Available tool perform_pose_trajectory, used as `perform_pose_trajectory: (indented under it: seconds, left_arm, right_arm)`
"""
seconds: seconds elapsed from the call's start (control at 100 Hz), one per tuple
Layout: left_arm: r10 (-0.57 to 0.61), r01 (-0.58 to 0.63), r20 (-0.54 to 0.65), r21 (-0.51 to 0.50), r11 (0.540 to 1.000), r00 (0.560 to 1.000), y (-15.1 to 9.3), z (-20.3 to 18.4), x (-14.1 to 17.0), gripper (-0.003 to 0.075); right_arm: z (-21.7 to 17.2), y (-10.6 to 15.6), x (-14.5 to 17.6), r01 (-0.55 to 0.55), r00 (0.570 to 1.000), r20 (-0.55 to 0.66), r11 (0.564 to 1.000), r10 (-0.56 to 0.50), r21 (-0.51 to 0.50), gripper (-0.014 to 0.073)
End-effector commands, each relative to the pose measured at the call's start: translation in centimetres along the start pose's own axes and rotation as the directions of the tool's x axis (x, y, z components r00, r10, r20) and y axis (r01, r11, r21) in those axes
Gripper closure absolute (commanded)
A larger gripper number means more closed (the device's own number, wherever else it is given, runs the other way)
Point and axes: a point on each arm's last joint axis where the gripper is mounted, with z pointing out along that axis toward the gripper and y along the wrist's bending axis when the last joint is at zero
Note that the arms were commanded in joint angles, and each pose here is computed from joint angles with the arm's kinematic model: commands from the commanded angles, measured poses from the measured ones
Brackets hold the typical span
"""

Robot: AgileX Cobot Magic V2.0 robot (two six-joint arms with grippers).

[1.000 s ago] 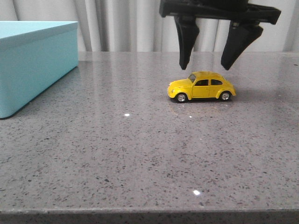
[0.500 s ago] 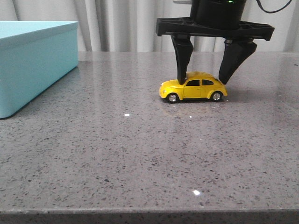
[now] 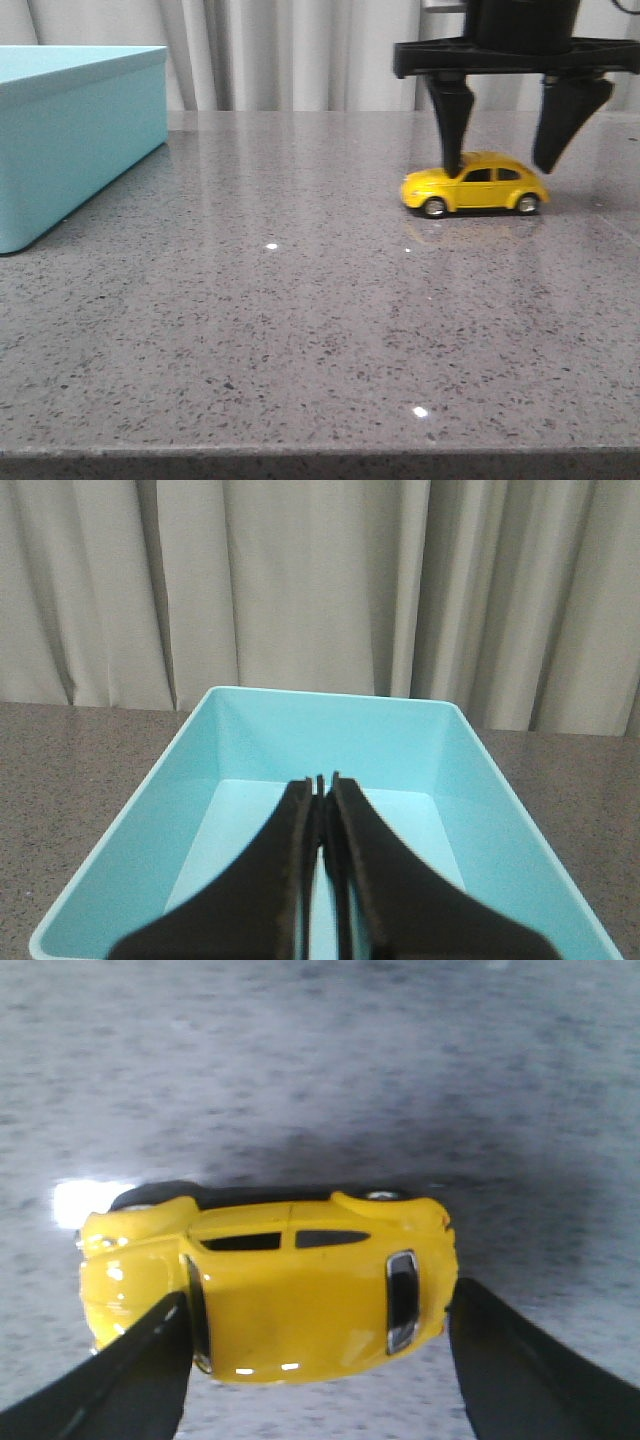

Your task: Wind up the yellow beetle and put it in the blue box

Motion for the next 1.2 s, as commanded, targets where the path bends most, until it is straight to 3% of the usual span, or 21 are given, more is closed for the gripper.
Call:
perform_pose_trajectory:
  seconds: [0.0,0.25,0.65,0.89,1.19]
  left_arm:
    - [-0.014,0.013,0.11,0.008,1.0,0.994,-0.2,0.1,-1.9,0.0739]
    - [-0.014,0.013,0.11,0.008,1.0,0.994,-0.2,0.1,-1.9,0.0739]
    - [-0.014,0.013,0.102,0.007,1.0,0.995,-0.1,0.1,-1.7,0.0739]
    - [-0.014,0.013,0.078,0.005,1.0,0.997,-0.1,0.2,-1.4,0.0739]
    - [-0.009,0.012,-0.06,0.052,0.999,0.998,-1.0,1.8,-2.4,0.0739]
  right_arm:
    - [-2.2,-2.3,-0.5,-0.005,0.998,0.056,0.996,-0.001,0.093,0.0055]
    - [-3.0,-4.6,-0.5,-0.031,0.999,0.046,0.982,0.022,0.188,0.0055]
    - [-13.0,-5.1,2.2,-0.035,0.947,0.321,0.999,0.033,-0.001,0.0055]
    - [-18.1,-5.5,4.7,0.033,0.861,0.509,0.997,0.008,-0.072,0.0055]
    - [-22.6,-6.2,8.3,0.094,0.772,0.635,0.988,0.004,-0.121,0.0055]
